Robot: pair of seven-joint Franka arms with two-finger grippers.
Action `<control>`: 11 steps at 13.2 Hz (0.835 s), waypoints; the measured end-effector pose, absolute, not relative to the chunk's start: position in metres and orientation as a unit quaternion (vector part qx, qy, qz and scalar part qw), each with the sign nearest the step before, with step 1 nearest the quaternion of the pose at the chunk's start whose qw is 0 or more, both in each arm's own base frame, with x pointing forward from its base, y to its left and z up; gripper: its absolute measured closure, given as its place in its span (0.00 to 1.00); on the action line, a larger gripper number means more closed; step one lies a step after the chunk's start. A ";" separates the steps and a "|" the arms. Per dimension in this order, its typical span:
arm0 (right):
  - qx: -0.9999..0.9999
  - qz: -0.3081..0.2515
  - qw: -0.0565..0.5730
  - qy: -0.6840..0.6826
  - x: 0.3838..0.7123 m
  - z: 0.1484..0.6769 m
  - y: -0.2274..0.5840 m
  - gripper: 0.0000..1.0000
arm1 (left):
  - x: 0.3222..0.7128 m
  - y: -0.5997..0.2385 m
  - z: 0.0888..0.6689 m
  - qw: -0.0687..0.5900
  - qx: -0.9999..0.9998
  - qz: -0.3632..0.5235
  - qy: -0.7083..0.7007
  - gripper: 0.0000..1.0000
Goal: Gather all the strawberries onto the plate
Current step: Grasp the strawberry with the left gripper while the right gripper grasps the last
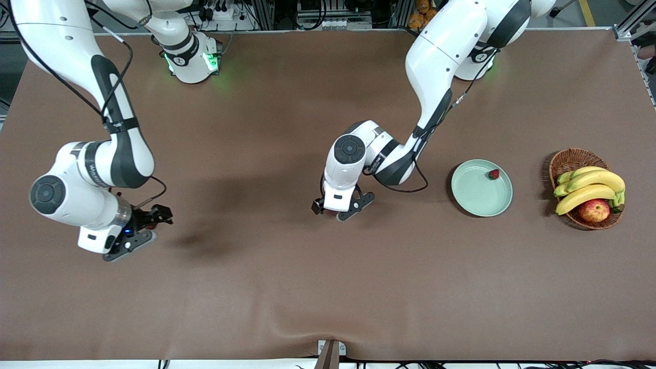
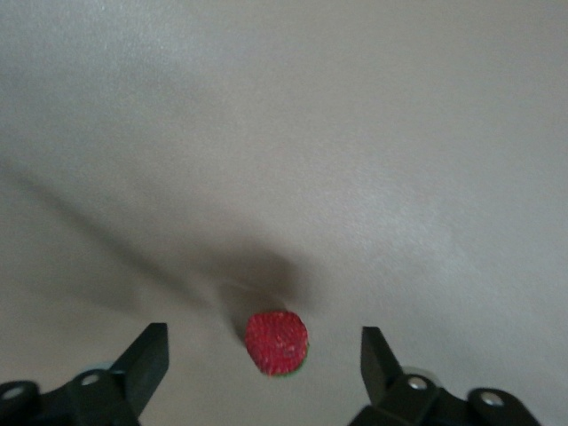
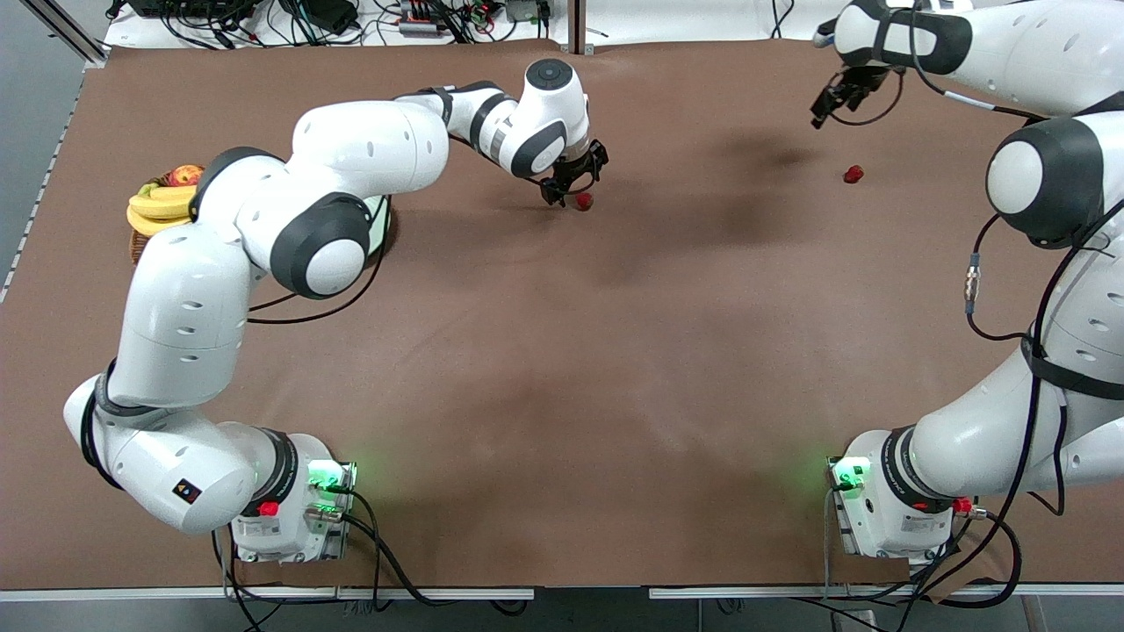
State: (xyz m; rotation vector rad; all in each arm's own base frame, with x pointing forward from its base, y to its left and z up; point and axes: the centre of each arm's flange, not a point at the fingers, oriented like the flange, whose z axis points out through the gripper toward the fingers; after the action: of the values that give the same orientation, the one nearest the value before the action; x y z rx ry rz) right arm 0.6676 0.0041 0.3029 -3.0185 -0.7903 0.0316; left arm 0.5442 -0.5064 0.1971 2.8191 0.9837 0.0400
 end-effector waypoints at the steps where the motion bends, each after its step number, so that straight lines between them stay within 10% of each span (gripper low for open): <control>1: -0.967 0.016 0.003 -0.256 0.667 0.301 -0.007 0.00 | 0.544 -0.507 0.192 0.082 0.938 0.018 0.337 0.07; 7: -0.956 0.053 0.008 -0.288 0.656 0.258 -0.060 0.00 | 0.533 -0.519 0.177 0.086 0.935 0.022 0.344 0.18; 11: -0.935 0.068 0.013 -0.349 0.654 0.210 -0.058 0.00 | 0.531 -0.520 0.174 0.081 0.936 0.020 0.343 0.62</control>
State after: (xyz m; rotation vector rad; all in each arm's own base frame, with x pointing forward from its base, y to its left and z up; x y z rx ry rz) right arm 0.6536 -0.0584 0.2099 -2.9120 -1.0859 0.2121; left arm 0.5309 -0.5200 0.1743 2.7964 1.0261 0.0606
